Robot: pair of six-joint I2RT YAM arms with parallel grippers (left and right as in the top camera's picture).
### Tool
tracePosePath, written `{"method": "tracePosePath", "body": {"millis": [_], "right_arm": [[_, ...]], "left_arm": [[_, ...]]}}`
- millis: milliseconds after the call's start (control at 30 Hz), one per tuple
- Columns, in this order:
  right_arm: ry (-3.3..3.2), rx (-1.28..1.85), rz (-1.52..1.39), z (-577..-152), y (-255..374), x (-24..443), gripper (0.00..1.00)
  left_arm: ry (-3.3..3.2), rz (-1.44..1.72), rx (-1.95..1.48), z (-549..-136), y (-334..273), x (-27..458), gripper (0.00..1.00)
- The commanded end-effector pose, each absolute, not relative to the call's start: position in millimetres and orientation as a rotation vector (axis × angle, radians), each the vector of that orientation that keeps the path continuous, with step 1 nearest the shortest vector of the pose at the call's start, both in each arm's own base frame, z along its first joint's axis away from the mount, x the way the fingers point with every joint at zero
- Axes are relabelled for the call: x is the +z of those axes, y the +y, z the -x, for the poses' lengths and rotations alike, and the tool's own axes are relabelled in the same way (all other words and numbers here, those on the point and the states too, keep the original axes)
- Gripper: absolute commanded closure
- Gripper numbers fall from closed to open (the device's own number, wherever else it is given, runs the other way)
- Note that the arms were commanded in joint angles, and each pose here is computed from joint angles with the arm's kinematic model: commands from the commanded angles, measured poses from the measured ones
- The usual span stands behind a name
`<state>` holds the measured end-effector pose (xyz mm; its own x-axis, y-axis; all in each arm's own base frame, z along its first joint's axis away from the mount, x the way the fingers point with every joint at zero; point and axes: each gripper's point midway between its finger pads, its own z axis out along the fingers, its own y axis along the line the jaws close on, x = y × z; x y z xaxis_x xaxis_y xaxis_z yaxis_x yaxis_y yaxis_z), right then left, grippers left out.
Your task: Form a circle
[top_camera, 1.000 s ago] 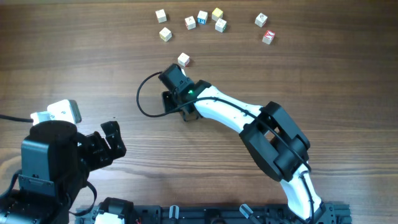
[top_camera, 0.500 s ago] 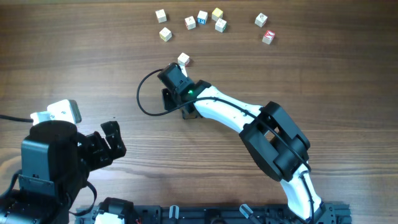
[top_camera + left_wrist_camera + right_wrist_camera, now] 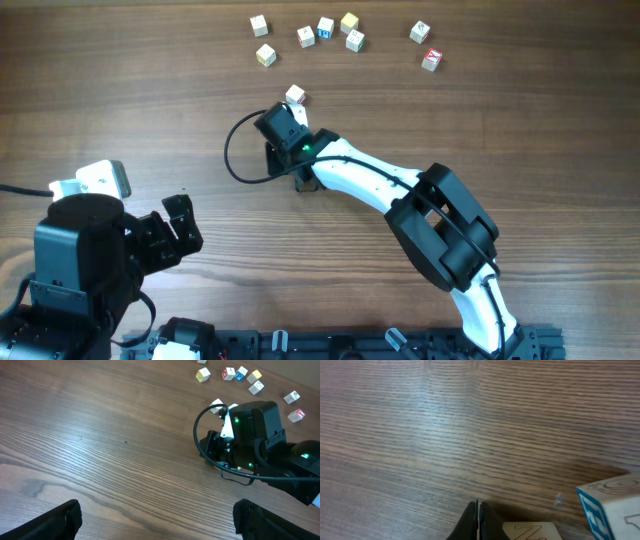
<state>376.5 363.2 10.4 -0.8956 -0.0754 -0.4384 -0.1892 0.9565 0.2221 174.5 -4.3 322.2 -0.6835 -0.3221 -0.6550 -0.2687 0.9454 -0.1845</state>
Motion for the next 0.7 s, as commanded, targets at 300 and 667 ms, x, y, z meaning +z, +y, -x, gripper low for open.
{"method": "tracePosePath", "body": {"millis": [300, 667], "right_arm": [[2.597, 0.342, 0.132, -394.0, 362.2, 13.5, 0.95], [2.635, 0.297, 0.094, -395.3, 346.2, 7.7, 0.96]], "left_arm": [[2.35, 0.435, -0.08, -174.8, -1.0, 322.8, 0.0], [2.35, 0.435, -0.08, -174.8, -1.0, 322.8, 0.0]]}}
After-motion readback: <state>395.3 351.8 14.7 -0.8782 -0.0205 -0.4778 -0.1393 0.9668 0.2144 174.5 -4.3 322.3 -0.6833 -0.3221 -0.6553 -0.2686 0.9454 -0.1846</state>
